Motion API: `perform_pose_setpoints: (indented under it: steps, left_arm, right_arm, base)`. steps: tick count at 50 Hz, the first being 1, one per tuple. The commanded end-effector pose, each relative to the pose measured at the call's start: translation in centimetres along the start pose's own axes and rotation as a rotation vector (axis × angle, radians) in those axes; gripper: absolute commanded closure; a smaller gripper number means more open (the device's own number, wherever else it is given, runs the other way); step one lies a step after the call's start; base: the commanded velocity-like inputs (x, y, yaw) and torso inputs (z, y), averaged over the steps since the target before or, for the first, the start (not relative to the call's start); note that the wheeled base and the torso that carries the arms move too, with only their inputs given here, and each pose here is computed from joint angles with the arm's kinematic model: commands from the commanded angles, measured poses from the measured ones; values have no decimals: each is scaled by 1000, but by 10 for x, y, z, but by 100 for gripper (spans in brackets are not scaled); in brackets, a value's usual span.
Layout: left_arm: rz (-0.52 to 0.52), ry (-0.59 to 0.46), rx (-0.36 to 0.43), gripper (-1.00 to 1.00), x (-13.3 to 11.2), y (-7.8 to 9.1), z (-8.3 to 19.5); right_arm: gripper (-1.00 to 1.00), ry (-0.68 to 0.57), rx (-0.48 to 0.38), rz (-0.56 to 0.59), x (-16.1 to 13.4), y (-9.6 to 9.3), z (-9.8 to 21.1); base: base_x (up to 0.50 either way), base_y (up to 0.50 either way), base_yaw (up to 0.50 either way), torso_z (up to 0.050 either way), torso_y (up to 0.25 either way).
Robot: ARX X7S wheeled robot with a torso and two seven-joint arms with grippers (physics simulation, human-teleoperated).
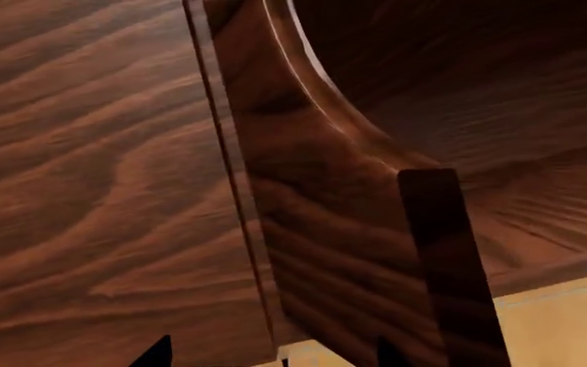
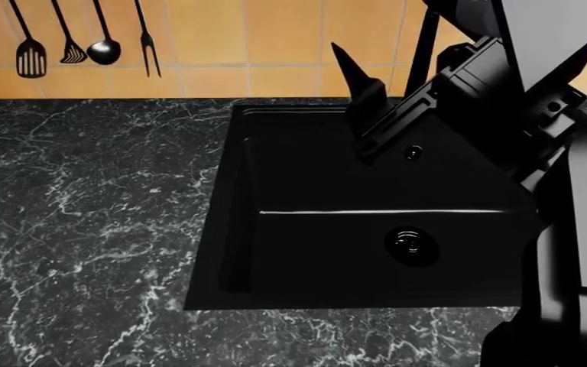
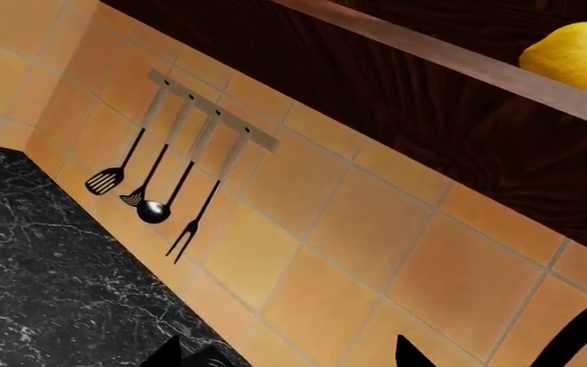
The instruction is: Pick the lemon, grape from the counter and place them in the cabinet. Then close the cabinet.
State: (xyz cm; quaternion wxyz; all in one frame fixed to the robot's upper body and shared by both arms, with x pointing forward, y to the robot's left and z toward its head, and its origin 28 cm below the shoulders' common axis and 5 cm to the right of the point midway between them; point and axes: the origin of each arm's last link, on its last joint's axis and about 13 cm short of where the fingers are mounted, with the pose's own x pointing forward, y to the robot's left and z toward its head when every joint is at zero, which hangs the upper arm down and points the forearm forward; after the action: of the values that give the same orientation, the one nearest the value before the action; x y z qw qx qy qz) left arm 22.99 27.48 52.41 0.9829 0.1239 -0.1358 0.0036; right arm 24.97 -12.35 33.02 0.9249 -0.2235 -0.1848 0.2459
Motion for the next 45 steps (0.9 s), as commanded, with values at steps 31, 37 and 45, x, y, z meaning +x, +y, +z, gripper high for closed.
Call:
perform_pose_setpoints:
  steps: [31,37,45]
  left_arm:
    - [-321,-722,-219,-100,14,-26,112]
    - [-357,-743,-237,-100,10,-31,117]
    - [-421,-756,-229,-100,5,-42,121]
  right_arm:
    - [-100,62,-29,-150,8,-10,-6]
    - [-100,71,-31,-177,9,-12,-7]
    - [-100,80,-28,-188,10,-11,-10]
  base:
    - [0,0,0,6,-10]
    - [0,0,0,15,-14]
    - [0,0,0,17,-14]
